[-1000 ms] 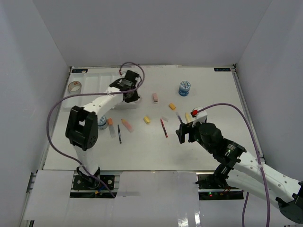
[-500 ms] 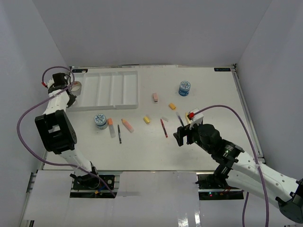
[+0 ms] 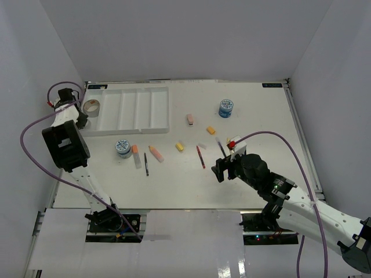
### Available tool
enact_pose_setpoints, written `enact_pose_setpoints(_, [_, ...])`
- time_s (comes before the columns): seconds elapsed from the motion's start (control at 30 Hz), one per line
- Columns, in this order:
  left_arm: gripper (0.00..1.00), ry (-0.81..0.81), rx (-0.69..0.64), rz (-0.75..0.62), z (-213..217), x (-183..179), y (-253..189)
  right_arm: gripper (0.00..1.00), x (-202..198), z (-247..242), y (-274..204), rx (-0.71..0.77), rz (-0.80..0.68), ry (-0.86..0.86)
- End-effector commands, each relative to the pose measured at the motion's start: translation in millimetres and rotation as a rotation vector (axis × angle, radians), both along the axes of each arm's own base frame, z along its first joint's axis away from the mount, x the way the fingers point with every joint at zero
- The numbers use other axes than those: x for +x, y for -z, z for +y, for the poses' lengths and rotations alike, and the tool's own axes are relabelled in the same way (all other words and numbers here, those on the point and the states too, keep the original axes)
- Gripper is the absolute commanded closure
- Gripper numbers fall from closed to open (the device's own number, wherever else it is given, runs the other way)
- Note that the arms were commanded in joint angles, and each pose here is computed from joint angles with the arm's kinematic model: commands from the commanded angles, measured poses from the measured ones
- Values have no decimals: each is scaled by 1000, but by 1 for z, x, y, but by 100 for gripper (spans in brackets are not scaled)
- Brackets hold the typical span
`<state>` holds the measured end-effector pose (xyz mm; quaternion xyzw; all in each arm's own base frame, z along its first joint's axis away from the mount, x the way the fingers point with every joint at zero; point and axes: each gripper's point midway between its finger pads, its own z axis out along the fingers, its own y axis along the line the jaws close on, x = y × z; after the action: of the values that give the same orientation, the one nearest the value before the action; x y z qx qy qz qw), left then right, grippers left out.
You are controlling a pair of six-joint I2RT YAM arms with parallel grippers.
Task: Sort the stationery into containers
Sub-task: Place the stationery in the storage box, then pick up the stationery from the center of the board.
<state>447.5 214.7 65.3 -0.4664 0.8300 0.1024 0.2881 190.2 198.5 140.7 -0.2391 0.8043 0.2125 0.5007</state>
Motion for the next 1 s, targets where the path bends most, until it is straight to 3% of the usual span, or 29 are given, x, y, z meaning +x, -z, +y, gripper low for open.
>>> enact_pose_setpoints(0.0, [89,39,-28,-52,-4,15,-14,10,5,6,-12,34,-40,-7])
enact_pose_setpoints(0.4, [56,63,-13,-88,-6,15,-37,10,6,7,-14,31,-40,-9])
enact_pose_setpoints(0.63, [45,102,-10,-155,-21,7,-77,10,5,5,-24,58,-62,-4])
enact_pose_setpoints(0.77, [29,213,23,-240,-63,-1,-127,10,7,2,-26,62,-74,18])
enact_pose_setpoints(0.97, [11,388,-26,-251,-151,-38,-129,10,8,0,-30,65,-82,24])
